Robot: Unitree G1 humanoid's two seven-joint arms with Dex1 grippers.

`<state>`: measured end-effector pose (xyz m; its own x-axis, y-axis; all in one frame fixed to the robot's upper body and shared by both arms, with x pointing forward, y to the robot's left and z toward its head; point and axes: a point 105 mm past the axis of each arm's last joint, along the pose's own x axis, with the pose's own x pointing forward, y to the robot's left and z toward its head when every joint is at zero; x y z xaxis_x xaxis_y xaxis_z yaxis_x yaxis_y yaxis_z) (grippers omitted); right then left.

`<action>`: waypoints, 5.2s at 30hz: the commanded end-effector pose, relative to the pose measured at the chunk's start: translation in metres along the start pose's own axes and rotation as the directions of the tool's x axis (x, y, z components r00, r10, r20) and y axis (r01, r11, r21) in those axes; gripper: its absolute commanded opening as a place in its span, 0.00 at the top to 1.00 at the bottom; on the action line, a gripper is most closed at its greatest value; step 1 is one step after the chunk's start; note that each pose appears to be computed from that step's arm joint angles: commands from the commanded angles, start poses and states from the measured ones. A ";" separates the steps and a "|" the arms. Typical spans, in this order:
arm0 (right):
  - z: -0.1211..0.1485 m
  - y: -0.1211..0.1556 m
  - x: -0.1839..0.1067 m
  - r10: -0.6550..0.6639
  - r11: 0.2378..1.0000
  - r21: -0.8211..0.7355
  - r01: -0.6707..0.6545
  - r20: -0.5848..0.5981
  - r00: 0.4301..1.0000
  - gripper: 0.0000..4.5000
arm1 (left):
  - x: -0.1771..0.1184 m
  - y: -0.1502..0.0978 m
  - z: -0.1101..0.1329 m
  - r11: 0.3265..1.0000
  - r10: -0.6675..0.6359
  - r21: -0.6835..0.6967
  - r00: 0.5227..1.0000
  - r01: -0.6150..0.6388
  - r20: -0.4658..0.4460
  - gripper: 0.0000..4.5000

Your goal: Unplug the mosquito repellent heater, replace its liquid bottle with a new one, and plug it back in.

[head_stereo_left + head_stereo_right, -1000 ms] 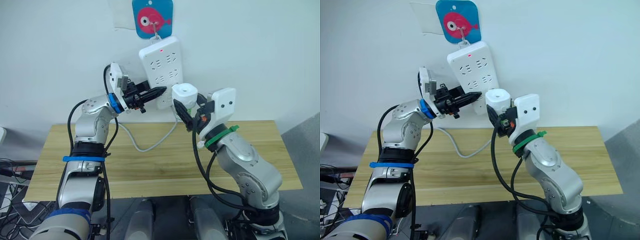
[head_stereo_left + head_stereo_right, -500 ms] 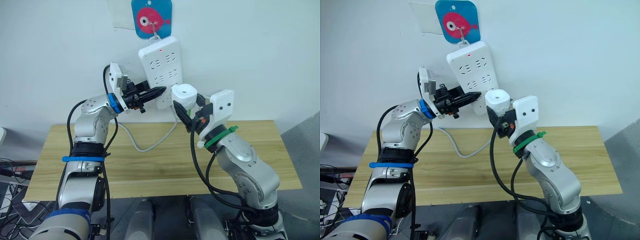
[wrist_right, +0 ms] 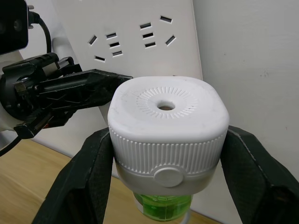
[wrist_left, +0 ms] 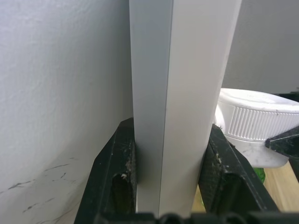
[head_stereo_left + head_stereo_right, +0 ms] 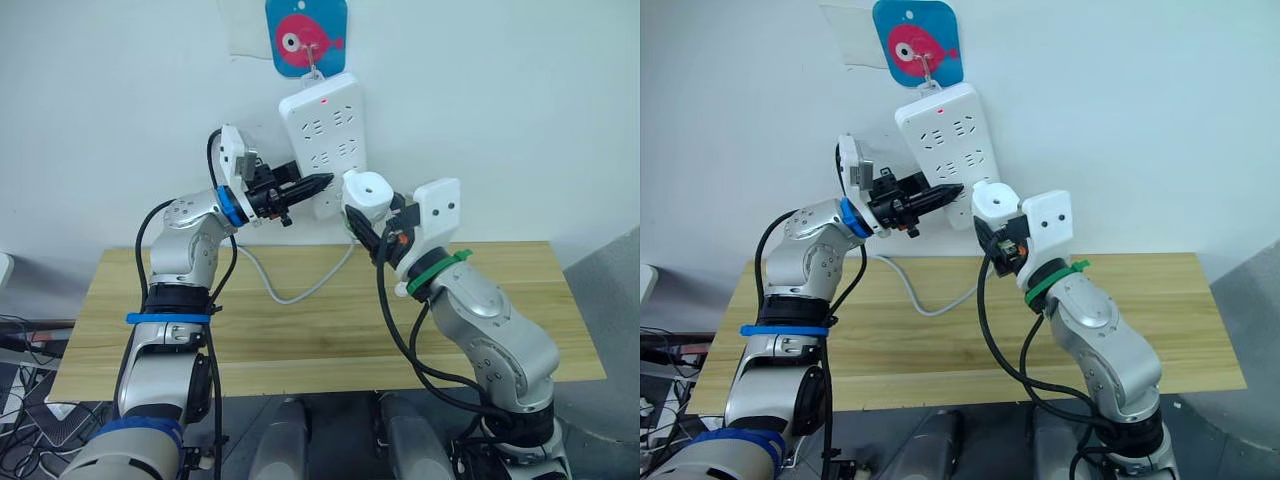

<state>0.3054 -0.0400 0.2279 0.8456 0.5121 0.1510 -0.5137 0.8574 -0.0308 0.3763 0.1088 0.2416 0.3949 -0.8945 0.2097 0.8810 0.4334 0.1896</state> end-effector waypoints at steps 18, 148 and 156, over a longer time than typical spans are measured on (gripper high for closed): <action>0.007 -0.009 0.024 -0.037 0.999 -0.007 0.037 -0.013 0.999 0.35 | 0.015 -0.020 0.011 0.994 -0.105 0.001 0.993 0.105 0.057 0.71; 0.009 0.013 -0.049 0.390 0.912 -0.099 -0.398 -0.092 0.916 0.54 | -0.089 -0.096 0.010 0.991 -0.061 0.116 0.997 0.066 -0.047 0.00; 0.002 0.012 -0.029 0.330 0.932 -0.133 -0.337 -0.076 0.941 0.99 | -0.086 -0.101 0.004 0.995 0.007 0.096 1.000 -0.004 -0.027 0.00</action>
<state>0.2739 -0.0457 0.2173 0.6245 0.7809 0.0122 -0.7674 0.6165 -0.1760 0.2567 0.1470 0.2038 0.4145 -0.8947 0.1662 0.8591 0.4450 0.2529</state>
